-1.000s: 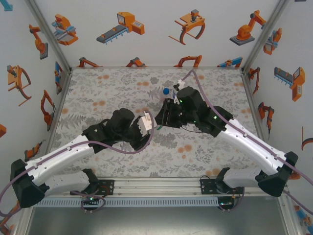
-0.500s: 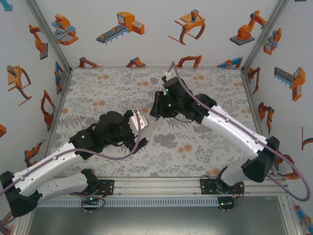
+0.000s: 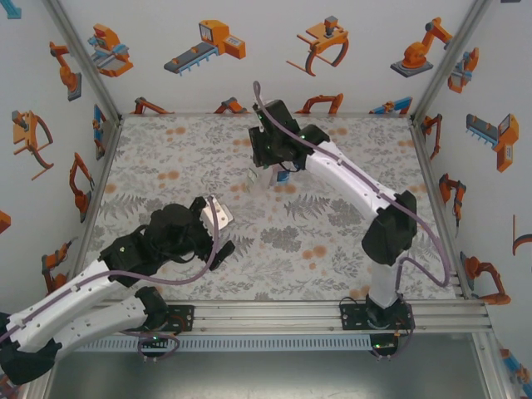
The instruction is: Screw on the bottle caps
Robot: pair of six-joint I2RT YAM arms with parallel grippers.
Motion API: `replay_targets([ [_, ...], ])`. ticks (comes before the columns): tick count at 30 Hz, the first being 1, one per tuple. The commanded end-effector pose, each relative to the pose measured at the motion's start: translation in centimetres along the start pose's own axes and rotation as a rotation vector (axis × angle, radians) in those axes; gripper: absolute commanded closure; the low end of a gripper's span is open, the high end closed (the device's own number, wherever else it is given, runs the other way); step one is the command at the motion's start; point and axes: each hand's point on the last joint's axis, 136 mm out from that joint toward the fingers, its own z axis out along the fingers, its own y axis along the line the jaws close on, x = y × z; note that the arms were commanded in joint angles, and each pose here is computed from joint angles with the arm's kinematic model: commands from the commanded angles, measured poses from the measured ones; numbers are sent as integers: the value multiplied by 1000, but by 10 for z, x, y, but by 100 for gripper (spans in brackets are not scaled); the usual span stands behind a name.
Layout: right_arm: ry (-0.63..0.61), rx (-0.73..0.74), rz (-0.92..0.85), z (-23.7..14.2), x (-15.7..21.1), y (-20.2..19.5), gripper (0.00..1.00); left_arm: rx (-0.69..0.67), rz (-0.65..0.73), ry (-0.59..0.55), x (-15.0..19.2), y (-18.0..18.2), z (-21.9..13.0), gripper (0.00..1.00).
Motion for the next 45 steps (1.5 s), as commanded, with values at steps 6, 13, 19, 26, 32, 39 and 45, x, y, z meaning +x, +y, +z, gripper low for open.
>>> replay_targets([
  [6, -28, 27, -72, 34, -28, -9, 76, -14, -54, 25, 16, 1, -3, 3],
  [13, 11, 50, -99, 60, -17, -13, 71, -2, -60, 31, 20, -2, -1, 3],
  [19, 24, 43, -94, 61, -15, -12, 51, -11, -58, 26, 20, 0, 1, 3],
  [26, -30, 35, -109, 29, -43, -8, 40, -23, -52, 28, 21, 2, 5, 3],
  [32, -86, 40, -126, -23, -61, -13, 38, -52, -50, 28, 19, 11, 12, 3],
  [39, -108, 140, -149, -79, -50, -53, 34, -143, -91, 44, 22, 41, 27, 3],
  [45, -85, 267, -113, -103, -11, -110, 22, -279, -139, 90, 36, 82, 43, 3],
])
